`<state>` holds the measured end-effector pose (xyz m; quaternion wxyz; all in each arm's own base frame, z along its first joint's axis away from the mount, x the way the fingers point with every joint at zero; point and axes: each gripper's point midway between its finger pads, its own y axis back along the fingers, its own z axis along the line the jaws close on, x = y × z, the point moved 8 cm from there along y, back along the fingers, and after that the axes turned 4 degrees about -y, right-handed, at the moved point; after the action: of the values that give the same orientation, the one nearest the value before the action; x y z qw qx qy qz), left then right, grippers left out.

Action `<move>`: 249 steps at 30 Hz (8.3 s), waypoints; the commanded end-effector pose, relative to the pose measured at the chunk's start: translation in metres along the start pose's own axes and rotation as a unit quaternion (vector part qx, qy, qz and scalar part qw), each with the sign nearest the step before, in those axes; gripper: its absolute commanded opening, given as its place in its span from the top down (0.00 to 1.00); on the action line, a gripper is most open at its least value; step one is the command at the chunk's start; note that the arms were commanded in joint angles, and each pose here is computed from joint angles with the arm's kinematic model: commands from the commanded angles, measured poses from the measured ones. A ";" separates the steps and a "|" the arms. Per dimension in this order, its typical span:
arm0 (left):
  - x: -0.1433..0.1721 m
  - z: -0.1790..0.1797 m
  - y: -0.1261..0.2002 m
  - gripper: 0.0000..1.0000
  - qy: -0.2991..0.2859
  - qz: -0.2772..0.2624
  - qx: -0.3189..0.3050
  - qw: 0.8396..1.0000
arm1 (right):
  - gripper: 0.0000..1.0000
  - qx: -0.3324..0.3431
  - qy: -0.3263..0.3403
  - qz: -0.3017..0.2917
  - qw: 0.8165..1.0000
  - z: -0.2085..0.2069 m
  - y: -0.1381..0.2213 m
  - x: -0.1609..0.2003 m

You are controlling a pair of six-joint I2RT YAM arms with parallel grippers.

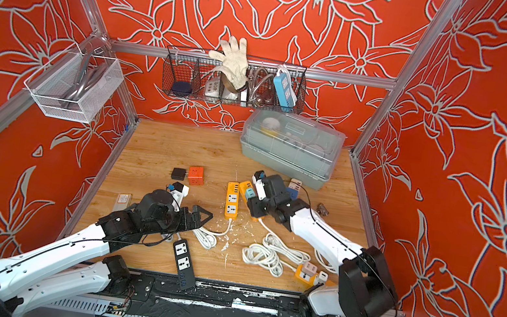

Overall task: Pull the plug off the socket
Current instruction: Place the socket at the center of the board, then remove the plug from the socket, then place the plug at the center of the board.

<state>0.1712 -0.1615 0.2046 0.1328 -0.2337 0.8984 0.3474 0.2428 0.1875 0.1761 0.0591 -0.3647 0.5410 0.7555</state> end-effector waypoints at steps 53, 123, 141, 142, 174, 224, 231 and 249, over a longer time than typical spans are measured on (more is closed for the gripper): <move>0.039 0.024 -0.042 0.36 0.154 0.103 0.051 0.981 | 0.47 -0.211 0.405 0.152 0.876 0.036 0.002 0.083; 0.094 0.078 -0.105 0.58 0.341 0.162 -0.246 0.893 | 0.48 -0.200 0.509 0.110 0.830 0.049 0.046 0.083; 0.118 0.122 -0.086 0.60 0.378 0.153 -0.350 0.844 | 0.64 -0.165 0.451 0.075 0.874 0.069 0.062 0.068; 0.118 0.123 -0.086 0.60 0.377 0.153 -0.354 0.842 | 0.64 -0.173 0.422 0.065 0.888 0.065 0.062 0.061; 0.124 0.138 -0.086 0.61 0.353 0.176 -0.422 0.816 | 0.66 -0.131 0.344 0.024 0.929 0.058 0.085 0.070; 0.000 0.019 0.147 0.05 -0.073 -0.218 -0.080 0.970 | 0.61 -0.290 -0.278 0.090 0.911 0.136 -0.131 -0.098; 0.002 0.020 0.148 0.06 -0.069 -0.216 -0.075 0.971 | 0.49 -0.223 -0.300 0.120 0.920 0.139 -0.166 -0.100; 0.011 0.003 0.095 0.08 -0.001 -0.137 0.026 0.990 | 0.25 -0.167 0.048 0.002 0.985 0.100 0.032 -0.081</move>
<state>0.1081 -0.0848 0.2476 0.2005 -0.3658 0.8376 0.3526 0.2604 0.3193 0.2610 -0.0063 -0.3208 0.3814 0.8669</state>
